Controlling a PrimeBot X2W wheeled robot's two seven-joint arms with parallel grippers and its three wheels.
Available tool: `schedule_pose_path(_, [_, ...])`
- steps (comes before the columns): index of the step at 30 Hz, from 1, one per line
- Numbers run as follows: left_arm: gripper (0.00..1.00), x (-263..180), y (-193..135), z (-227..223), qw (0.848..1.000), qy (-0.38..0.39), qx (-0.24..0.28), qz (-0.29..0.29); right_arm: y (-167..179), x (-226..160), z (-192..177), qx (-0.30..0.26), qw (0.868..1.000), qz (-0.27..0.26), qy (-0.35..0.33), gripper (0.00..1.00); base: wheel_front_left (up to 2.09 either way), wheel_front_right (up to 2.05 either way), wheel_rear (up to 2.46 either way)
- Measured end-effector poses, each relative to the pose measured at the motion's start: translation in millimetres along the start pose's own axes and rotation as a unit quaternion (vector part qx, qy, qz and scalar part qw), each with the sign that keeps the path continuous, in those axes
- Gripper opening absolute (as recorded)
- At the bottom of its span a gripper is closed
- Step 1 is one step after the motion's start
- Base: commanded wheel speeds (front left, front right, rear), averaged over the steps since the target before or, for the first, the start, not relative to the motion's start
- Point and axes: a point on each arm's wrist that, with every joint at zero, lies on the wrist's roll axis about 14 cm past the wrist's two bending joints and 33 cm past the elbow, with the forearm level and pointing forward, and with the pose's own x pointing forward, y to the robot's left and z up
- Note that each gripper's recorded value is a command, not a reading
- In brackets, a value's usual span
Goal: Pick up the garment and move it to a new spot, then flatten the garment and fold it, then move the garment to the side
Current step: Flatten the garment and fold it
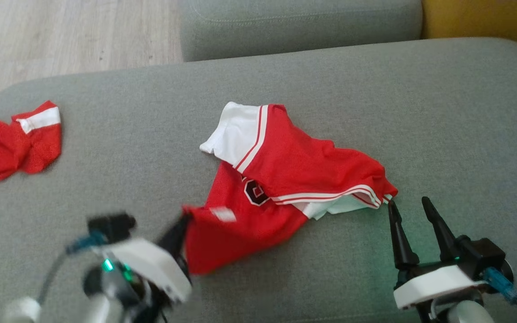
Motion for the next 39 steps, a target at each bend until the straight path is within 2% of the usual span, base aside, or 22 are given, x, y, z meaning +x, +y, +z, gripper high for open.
schedule_pose_path(4, [0.0, 19.9, 5.7, 63.8, 0.997, -0.057, 0.045, 0.001, -0.5, 2.4, 0.0, 0.0, 1.0, -0.001, 0.0, 1.0, 0.0, 0.0, 0.0])
schedule_pose_path(12, [0.0, 72.5, -11.3, 171.5, 0.983, -0.136, 0.12, -0.012, -4.7, 16.7, 20.0, -0.001, 1.0, -0.004, -0.03, 1.0, 0.0, 0.0, 0.0])
schedule_pose_path(16, [0.0, 92.2, -21.2, 208.8, 0.974, -0.17, 0.15, -0.018, -15.9, 11.5, 15.3, 0.003, 0.999, -0.022, -0.025, 1.0, 0.0, 0.0, 0.0])
schedule_pose_path(19, [0.0, 99.0, -24.6, 220.2, 0.969, -0.18, 0.17, -0.019, -23.4, 7.8, 11.3, 0.006, 0.999, -0.035, -0.02, 1.0, 0.0, 0.0, 0.0])
schedule_pose_path(23, [0.0, 92.4, -12.6, 207.0, 0.969, -0.166, 0.184, -0.009, -26.1, 4.6, 10.8, 0.009, 0.999, -0.04, -0.022, 1.0, 0.0, 0.0, 0.0])
schedule_pose_path(28, [0.0, 62.9, 44.0, 131.9, 0.98, -0.095, 0.169, 0.046, -22.7, 1.4, 3.0, 0.013, 0.999, -0.037, -0.012, 1.0, 0.0, 0.0, 0.0])
schedule_pose_path(29, [0.0, 62.9, 44.0, 131.9, 0.98, -0.095, 0.169, 0.046, -22.7, 1.4, 3.0, 0.013, 0.999, -0.037, -0.012, 1.0, 0.0, 0.0, 0.0])
schedule_pose_path(33, [0.0, 18.2, 85.9, 59.9, 0.986, -0.035, 0.122, 0.105, -12.3, 6.4, 5.1, 0.013, 1.0, -0.02, -0.015, 1.0, 0.0, 0.0, 0.0])
schedule_pose_path(39, [0.0, -44.2, 111.1, -9.7, 0.984, 0.002, 0.031, 0.176, 2.5, 12.5, 9.2, 0.011, 1.0, 0.005, -0.02, 1.0, 0.0, 0.0, 0.0])
